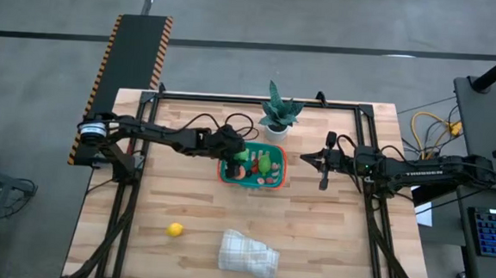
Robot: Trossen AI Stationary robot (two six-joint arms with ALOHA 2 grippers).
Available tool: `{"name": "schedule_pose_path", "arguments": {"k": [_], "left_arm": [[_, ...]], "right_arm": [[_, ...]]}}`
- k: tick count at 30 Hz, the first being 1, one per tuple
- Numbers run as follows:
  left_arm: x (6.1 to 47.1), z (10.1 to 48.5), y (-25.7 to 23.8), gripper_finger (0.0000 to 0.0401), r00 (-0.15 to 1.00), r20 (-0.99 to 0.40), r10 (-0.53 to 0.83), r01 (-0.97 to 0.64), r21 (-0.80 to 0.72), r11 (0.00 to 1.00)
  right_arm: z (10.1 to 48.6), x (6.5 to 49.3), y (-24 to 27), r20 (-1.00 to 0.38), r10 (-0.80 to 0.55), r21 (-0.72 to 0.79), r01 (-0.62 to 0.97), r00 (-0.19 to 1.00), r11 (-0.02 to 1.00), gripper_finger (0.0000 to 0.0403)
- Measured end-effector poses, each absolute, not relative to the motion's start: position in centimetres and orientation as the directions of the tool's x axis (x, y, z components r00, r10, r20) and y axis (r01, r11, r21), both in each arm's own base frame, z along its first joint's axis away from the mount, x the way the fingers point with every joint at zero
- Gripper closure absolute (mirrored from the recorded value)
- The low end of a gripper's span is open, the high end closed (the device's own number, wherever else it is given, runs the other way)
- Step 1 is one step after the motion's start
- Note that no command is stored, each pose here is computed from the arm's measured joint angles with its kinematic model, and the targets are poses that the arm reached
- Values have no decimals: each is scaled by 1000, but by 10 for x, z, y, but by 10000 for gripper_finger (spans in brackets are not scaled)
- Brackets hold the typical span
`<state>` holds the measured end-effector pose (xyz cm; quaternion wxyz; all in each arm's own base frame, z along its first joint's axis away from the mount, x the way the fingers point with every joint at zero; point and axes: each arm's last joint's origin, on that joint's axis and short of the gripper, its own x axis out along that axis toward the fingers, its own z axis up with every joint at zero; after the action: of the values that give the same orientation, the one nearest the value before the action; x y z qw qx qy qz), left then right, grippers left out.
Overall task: Build produce basket
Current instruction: Put the green pear into the blue basket, then put the yellow lemon into the blue basket
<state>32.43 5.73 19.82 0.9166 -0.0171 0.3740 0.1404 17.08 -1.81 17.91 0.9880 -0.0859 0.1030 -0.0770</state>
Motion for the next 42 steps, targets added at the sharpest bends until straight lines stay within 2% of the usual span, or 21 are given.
{"name": "schedule_pose_path", "arguments": {"k": [10, 19, 25, 32, 37, 42], "left_arm": [[325, 200, 57, 162, 685, -687, 242, -282, 56, 958], [324, 200, 57, 89, 682, -691, 238, -283, 50, 958], [317, 220, 53, 79, 722, -654, 224, -232, 76, 970], [284, 261, 18, 79, 726, -671, 147, -192, 8, 981], [246, 274, -21, 79, 645, -754, 125, -244, -49, 968], [214, 278, -57, 79, 575, -817, 48, -319, -170, 932]], "right_arm": [[179, 171, -18, -190, -170, -194, 133, 967, 972, 394], [179, 171, -18, -190, -170, -194, 133, 967, 972, 394], [179, 171, -18, -190, -170, -194, 133, 967, 972, 394], [179, 171, -18, -191, -170, -194, 132, 967, 972, 394], [179, 171, -18, -193, -170, -194, 132, 966, 972, 394], [179, 171, -18, -192, -170, -194, 133, 966, 972, 394]]}}
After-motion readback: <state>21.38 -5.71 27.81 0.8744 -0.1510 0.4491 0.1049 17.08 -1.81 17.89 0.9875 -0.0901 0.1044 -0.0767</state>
